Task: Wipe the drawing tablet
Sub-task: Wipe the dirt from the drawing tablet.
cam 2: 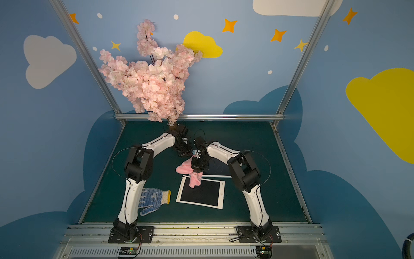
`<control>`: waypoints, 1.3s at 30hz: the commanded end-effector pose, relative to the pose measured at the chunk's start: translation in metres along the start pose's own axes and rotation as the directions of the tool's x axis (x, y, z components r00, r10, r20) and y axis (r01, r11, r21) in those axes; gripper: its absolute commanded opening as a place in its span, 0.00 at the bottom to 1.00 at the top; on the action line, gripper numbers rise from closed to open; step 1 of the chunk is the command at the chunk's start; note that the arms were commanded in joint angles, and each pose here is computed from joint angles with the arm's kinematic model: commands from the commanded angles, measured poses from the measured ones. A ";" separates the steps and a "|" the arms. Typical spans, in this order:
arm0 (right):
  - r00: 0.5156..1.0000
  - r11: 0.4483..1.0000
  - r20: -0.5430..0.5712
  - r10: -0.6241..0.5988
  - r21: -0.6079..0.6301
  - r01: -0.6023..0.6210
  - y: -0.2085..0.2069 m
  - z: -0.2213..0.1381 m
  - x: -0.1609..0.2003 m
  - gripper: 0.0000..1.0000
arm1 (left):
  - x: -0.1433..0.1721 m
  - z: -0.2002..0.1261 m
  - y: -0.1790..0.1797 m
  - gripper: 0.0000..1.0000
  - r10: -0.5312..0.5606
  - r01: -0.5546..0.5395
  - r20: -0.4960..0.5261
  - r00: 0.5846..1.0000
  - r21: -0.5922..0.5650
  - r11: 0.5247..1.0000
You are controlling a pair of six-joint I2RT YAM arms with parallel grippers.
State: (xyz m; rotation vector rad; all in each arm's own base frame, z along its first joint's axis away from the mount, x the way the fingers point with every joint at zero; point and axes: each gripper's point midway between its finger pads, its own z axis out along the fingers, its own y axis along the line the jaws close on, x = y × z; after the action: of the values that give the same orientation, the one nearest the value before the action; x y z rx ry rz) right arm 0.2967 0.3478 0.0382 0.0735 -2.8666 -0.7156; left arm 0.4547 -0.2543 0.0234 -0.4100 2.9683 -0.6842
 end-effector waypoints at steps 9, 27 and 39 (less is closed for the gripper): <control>0.960 0.964 0.099 0.261 0.017 -0.264 -0.137 -0.075 -0.011 0.00 | 0.012 0.003 0.003 0.15 0.009 -0.009 -0.045 0.999 -0.015 1.000; 0.979 0.980 0.046 0.200 -0.029 -0.199 -0.048 -0.030 -0.058 0.00 | 0.014 0.005 0.004 0.15 0.006 -0.007 -0.051 0.999 -0.017 1.000; 0.971 0.973 0.070 0.228 0.018 -0.230 -0.081 -0.045 -0.055 0.00 | 0.013 0.007 0.005 0.15 0.002 -0.003 -0.054 0.999 -0.019 1.000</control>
State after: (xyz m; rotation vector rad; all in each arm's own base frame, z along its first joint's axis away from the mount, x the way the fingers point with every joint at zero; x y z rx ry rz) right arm 0.3741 0.2291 0.0311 -0.4101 -2.8715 -0.6954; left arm 0.4503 -0.2595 0.0236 -0.3938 2.9805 -0.6966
